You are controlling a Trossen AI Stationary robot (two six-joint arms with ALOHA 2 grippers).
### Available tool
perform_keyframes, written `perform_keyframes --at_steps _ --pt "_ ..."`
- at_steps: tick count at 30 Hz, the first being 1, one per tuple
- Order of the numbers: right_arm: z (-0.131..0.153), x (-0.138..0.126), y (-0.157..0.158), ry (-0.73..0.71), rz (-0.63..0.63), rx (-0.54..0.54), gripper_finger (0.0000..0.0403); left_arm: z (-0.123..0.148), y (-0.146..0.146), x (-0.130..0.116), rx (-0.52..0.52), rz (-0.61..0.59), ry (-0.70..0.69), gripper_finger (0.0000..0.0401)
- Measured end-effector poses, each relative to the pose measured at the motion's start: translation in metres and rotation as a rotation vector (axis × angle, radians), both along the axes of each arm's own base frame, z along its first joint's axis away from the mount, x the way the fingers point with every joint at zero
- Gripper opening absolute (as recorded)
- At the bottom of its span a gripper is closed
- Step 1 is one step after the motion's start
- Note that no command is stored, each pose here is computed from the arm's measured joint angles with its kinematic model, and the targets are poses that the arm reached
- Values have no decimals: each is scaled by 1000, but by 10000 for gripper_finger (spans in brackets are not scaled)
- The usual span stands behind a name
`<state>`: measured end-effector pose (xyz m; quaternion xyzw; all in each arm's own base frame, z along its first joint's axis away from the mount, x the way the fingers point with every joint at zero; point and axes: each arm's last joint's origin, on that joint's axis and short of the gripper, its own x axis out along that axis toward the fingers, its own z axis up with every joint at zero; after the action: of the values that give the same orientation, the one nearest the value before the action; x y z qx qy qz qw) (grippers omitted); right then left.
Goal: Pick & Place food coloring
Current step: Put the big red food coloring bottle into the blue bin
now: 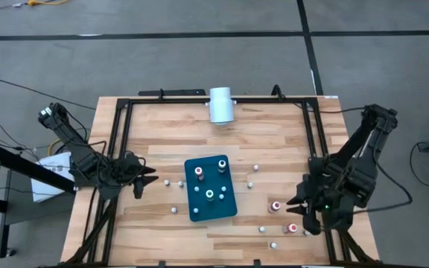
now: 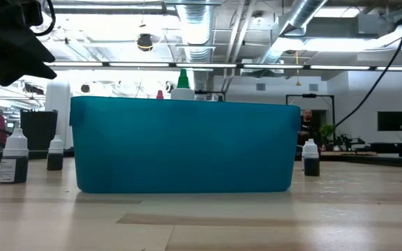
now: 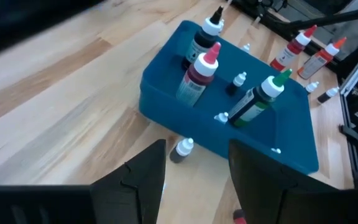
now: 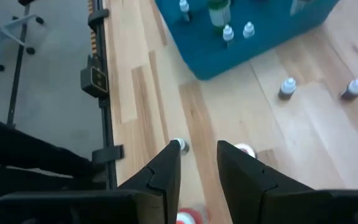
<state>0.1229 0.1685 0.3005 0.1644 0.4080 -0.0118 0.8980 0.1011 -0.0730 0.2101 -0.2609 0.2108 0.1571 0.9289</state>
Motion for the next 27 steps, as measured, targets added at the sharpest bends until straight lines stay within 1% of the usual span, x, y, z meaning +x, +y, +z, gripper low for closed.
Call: perform_keyframes --at_steps 3,6,9,15,19,27 --pt "-6 -1 6 29 -17 -8 95 -1 -1 0 -10 -38 25 165" --pt "-12 0 10 56 -37 -15 95 -2 -3 0 -46 -79 55 165" --pt "-17 2 14 94 -28 -24 95 -2 -3 -1 -76 -96 71 165" --pt "-25 5 19 136 -18 -43 95 -1 -2 0 -47 -71 49 165" --pt "-26 6 19 166 -10 -28 95 -1 -2 0 -22 -56 36 165" --pt "-27 11 15 211 -17 -9 95 0 -2 0 -26 -56 31 165"
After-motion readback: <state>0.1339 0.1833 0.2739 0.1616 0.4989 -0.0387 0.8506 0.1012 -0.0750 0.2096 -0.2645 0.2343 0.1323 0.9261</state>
